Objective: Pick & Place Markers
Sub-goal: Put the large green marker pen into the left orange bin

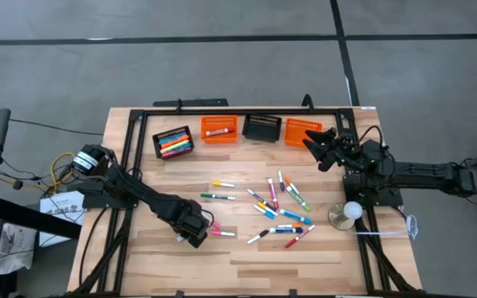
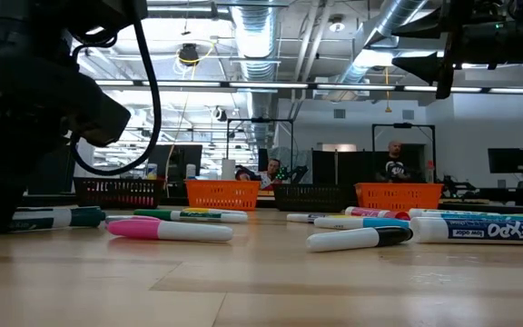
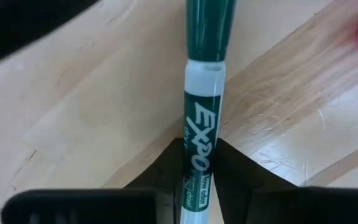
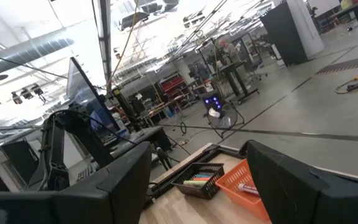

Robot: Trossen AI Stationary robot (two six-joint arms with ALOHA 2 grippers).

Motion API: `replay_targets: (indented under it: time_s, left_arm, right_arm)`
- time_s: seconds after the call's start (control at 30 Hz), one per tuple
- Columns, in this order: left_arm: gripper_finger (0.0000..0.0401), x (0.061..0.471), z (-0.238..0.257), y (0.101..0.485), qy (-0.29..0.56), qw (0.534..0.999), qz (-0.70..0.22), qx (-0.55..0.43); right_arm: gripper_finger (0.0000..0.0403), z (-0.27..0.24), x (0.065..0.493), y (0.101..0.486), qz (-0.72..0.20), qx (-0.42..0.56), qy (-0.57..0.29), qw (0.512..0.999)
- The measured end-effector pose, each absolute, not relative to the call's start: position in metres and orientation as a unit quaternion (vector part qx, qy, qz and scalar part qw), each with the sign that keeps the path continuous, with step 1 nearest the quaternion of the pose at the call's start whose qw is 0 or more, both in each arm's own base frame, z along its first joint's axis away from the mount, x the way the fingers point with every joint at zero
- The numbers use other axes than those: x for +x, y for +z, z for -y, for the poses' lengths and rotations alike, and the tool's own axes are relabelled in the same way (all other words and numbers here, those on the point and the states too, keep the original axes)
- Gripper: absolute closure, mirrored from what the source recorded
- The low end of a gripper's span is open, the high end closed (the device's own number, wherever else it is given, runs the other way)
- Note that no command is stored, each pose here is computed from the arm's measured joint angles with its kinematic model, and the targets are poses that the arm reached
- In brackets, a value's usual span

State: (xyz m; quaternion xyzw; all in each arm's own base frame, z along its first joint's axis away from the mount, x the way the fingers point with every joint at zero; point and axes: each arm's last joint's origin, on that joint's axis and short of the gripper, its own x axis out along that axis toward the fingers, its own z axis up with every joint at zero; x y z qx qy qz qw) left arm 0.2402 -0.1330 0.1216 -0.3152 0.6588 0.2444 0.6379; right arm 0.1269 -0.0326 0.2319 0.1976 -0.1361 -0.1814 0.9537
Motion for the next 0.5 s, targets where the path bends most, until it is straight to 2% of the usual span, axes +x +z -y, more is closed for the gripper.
replay_targets:
  time_s: [0.17,0.23,0.4,0.5]
  left_arm:
    - [0.0340,0.235,0.133,0.133,0.230,0.645,-0.653,-0.322]
    - [0.0340,0.225,0.130,0.141,0.232,0.631,-0.668,-0.318]
    - [0.0340,0.212,0.125,0.174,0.216,0.624,-0.663,-0.352]
    - [0.0340,0.207,0.123,0.191,0.186,0.642,-0.642,-0.375]
  right_arm:
    - [0.0148,0.033,0.127,0.232,0.136,0.198,-0.181,0.954]
    - [0.0148,0.033,0.127,0.232,0.136,0.197,-0.181,0.954]
    - [0.0148,0.033,0.127,0.232,0.135,0.198,-0.182,0.954]
    - [0.0148,0.033,0.127,0.231,0.132,0.198,-0.183,0.954]
